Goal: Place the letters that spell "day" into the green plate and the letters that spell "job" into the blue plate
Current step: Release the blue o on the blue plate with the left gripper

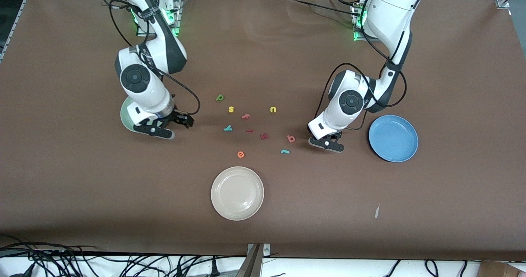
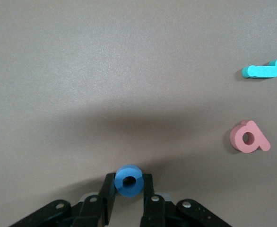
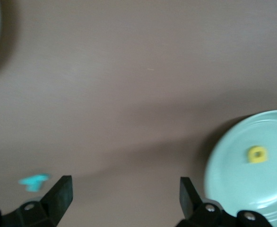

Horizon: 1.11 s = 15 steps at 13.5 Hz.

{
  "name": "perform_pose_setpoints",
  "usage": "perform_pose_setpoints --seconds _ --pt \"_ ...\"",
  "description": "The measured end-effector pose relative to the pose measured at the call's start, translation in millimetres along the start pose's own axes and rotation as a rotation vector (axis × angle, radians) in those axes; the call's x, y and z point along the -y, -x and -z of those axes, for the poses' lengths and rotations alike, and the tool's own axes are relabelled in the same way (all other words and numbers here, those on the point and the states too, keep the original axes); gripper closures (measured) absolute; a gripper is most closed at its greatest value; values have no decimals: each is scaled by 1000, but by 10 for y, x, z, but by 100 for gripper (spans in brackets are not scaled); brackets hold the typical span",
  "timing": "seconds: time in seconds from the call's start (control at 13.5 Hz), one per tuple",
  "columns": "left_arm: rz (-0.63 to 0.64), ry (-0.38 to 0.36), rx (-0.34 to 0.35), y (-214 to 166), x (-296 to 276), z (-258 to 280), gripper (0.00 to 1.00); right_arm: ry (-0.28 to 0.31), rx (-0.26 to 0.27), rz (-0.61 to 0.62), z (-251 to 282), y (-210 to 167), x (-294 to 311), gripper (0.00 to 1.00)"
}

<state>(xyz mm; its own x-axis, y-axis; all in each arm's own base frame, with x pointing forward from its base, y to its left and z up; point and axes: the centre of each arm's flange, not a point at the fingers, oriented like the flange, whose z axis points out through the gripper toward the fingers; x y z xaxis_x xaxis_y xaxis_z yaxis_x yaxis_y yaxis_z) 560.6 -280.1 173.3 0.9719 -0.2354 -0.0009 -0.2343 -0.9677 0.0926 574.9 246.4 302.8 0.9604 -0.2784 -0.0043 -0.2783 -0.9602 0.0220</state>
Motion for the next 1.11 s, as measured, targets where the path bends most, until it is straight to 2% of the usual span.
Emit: perform_pose_setpoints --seconds 0.22,0.44,0.74,1.11 --pt "0 1 -4 -10 -2 11 72 -4 11 -179 -256 -12 530 0" --pt "46 3 -40 -140 283 252 72 26 29 -291 -701 321 1035 0" --pt "65 15 -7 -134 1289 886 72 18 23 -360 -973 515 1252 0" --pt "4 27 44 416 2056 956 72 44 44 -349 -1192 709 1353 0"
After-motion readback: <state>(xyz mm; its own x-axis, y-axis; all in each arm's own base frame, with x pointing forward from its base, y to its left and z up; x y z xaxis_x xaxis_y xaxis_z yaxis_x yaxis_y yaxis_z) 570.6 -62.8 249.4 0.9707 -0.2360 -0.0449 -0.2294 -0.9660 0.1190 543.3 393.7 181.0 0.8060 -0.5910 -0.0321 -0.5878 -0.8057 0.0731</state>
